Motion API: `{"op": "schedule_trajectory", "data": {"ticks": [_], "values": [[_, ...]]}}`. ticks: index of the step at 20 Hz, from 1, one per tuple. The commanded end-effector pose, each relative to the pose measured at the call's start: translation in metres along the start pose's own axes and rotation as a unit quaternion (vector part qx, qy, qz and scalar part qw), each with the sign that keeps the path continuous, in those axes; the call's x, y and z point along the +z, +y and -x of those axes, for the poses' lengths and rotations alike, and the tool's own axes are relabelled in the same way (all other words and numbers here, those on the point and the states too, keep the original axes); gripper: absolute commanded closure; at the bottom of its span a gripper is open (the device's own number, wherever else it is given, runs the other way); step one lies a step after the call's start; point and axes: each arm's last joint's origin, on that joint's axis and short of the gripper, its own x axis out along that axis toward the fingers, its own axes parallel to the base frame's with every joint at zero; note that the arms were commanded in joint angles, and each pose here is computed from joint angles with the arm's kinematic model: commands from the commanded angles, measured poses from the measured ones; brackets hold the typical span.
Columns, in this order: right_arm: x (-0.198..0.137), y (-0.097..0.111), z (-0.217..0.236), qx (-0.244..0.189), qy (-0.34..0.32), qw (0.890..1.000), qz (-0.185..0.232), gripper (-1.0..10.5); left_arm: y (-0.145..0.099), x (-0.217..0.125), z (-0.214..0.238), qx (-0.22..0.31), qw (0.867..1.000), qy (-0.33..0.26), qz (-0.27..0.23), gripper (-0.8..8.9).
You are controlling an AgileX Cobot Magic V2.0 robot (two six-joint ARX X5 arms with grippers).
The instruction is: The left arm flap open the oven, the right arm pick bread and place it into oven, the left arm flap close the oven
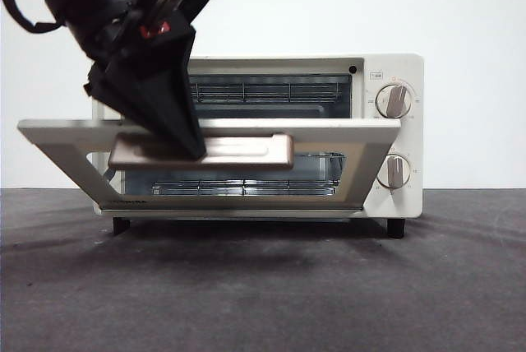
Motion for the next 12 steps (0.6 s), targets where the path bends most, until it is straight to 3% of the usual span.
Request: {"op": "schedule_trajectory", "data": {"ticks": [1, 12], "values": [[0.003, 0.002, 0.004, 0.004, -0.012, 1.000, 0.022, 7.6, 0.005, -0.002, -0.011, 0.041, 0.999, 0.001, 0.011, 8.04], [0.007, 0.004, 0.004, 0.013, -0.035, 0.998, 0.040, 7.6, -0.009, -0.016, -0.029, 0.024, 0.999, 0.021, 0.002, 8.04]]}}
